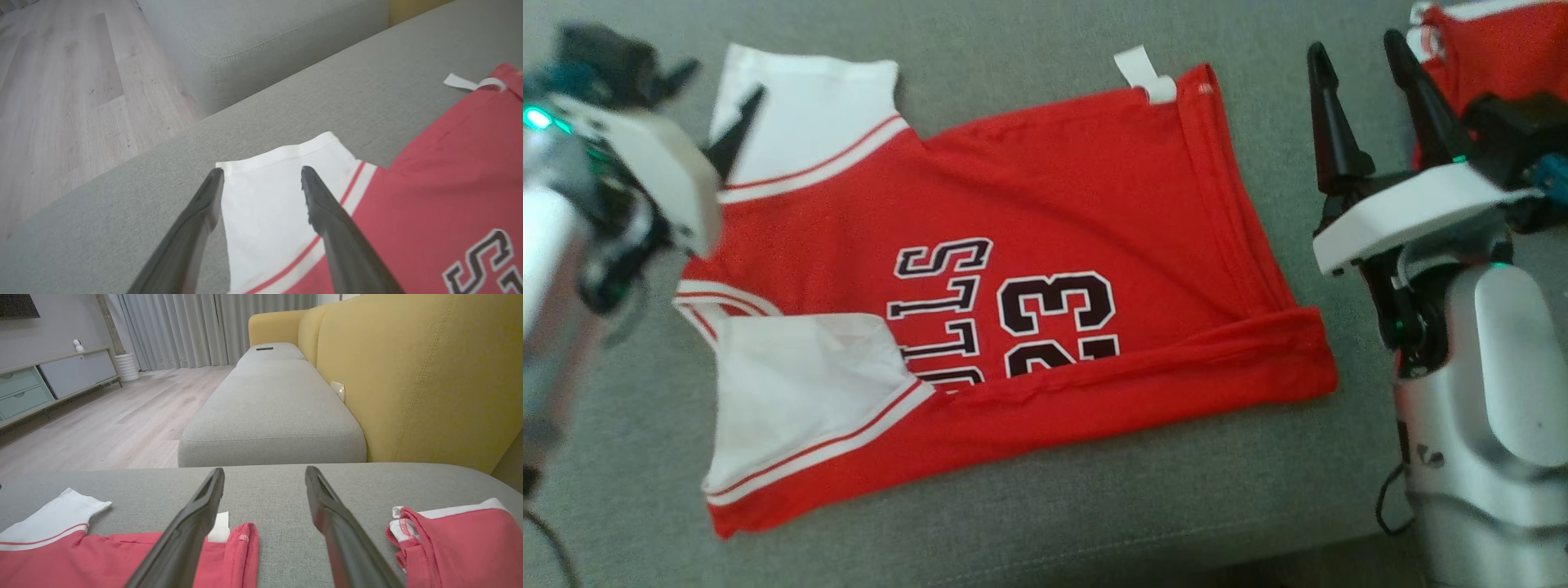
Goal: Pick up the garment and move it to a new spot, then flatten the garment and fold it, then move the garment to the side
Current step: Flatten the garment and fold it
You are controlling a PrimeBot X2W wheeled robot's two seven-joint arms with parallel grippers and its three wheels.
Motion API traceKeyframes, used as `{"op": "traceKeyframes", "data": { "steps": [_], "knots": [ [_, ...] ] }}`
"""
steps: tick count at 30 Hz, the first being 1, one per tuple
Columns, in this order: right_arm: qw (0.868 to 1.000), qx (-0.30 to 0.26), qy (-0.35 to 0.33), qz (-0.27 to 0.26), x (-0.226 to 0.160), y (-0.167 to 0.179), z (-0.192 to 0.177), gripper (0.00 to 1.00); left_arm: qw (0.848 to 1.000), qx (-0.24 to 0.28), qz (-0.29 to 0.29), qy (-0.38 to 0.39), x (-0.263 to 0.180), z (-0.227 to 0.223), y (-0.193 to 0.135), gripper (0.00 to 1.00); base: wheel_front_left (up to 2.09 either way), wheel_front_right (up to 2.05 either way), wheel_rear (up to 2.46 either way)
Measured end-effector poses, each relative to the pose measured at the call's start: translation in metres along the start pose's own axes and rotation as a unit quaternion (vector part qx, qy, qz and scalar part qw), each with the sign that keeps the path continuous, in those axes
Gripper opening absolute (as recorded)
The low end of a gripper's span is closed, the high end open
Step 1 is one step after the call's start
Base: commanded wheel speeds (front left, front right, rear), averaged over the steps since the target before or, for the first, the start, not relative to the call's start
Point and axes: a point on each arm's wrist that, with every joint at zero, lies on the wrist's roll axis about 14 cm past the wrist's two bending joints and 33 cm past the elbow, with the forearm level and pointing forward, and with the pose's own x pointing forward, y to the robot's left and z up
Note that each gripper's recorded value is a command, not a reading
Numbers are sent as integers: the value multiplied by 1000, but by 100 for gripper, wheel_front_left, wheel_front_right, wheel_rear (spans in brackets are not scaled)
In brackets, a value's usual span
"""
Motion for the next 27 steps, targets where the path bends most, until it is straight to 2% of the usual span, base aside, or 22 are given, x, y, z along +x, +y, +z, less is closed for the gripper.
{"op": "traceKeyframes", "data": {
  "steps": [5,12,18,26,27],
  "knots": [
    [1000,1,21,1,11,-4,-19,100,999,10,4,49,31,-12,30,100,0,0,0],
    [999,8,47,1,13,-9,-45,100,992,26,20,122,67,-47,53,100,0,0,0],
    [999,-2,49,-17,15,-25,-47,100,987,25,5,156,90,-70,46,100,0,0,0],
    [998,-13,53,-37,13,-40,-50,100,985,5,-6,171,101,-72,40,100,0,0,0],
    [998,-13,52,-38,14,-40,-48,100,984,-2,-9,179,100,-74,38,47,0,0,0]
  ]
}}
